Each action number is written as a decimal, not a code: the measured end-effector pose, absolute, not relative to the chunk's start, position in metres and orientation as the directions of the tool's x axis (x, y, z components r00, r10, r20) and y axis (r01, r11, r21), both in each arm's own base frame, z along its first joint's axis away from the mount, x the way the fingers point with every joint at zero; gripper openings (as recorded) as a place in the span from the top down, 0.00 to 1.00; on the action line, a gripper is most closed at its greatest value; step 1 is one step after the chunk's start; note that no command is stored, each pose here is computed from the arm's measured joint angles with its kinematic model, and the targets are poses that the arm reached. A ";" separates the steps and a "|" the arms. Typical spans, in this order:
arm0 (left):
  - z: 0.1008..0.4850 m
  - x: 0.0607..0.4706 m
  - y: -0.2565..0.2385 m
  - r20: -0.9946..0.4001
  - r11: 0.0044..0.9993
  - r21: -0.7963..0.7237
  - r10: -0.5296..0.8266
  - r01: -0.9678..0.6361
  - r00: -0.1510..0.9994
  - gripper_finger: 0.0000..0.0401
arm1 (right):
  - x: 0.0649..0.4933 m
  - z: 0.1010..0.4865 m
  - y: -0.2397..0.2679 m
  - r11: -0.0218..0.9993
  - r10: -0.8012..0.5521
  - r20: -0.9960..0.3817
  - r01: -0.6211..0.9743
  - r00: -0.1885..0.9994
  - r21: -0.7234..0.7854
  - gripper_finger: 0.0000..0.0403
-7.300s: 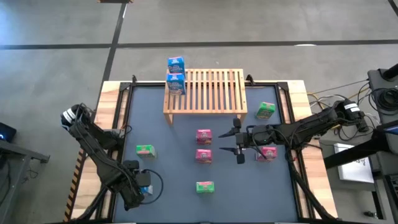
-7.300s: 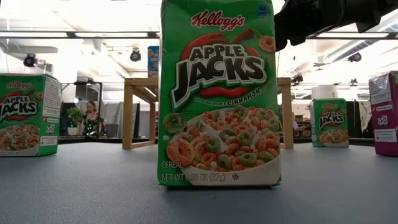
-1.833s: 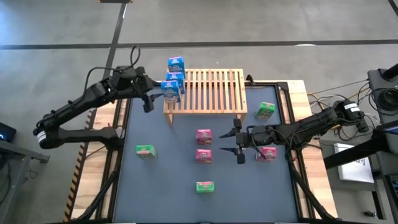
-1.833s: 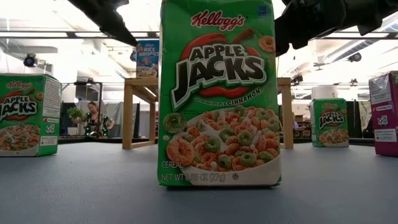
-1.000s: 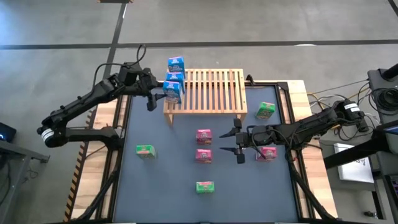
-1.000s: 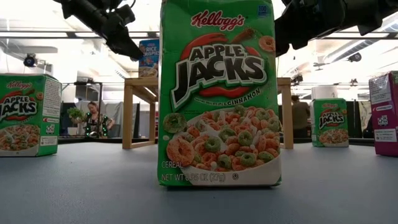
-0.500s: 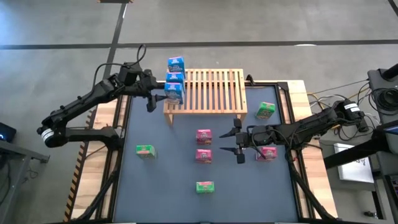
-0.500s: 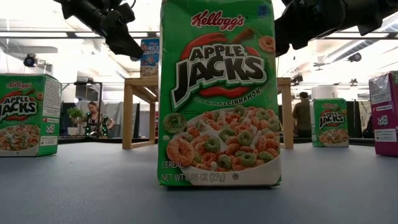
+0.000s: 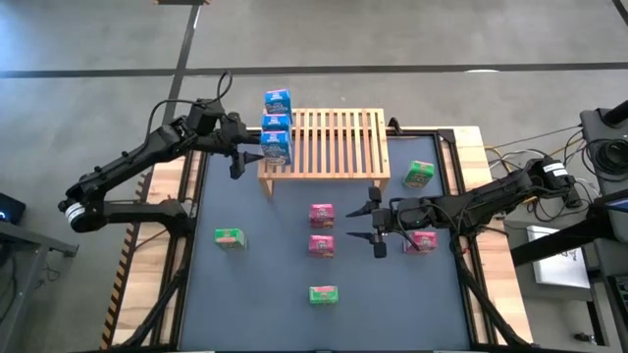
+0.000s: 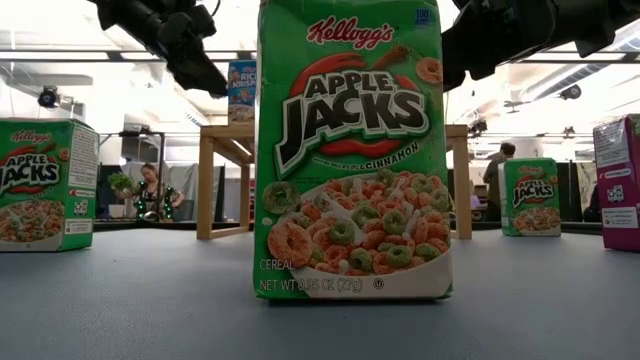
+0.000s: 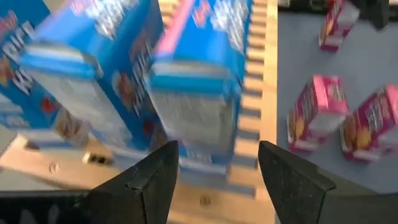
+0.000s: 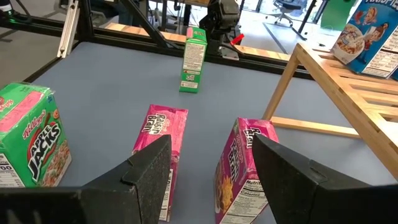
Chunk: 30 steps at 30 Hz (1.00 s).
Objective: Stack cereal on shelf
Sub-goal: Put the blue cereal box on the shelf aligned with the other blue cereal boxes, then put the top pink cereal box on the shelf
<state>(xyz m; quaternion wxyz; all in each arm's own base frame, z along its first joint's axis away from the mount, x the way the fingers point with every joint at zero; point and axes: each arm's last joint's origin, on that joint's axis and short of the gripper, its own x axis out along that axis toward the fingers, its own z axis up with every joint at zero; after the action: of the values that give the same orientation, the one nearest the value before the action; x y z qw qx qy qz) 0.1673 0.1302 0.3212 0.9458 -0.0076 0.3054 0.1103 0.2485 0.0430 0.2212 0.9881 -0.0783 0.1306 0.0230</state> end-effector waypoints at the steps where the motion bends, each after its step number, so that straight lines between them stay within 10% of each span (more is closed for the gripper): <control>1: 0.322 0.165 0.129 -0.597 0.973 0.068 0.218 -0.222 0.772 0.49 | 0.248 0.221 0.043 0.987 0.025 -0.262 -0.066 0.965 -0.149 0.47; 17: 0.322 0.114 0.085 -0.651 0.944 0.064 0.285 -0.324 0.704 0.49 | 0.248 0.221 0.043 0.988 0.025 -0.262 -0.064 0.965 -0.141 0.47; 30: 0.274 0.113 0.040 -0.179 0.987 -0.047 0.145 -0.156 0.973 0.49 | 0.244 0.211 0.037 0.991 -0.106 -0.285 0.077 0.953 -0.110 0.47</control>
<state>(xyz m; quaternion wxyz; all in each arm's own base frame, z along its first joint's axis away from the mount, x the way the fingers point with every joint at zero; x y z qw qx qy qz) 0.1126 0.0396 0.2743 0.9928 -0.0305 0.0880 0.0757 0.2442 0.0373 0.2108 0.9869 -0.0489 0.1465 -0.0463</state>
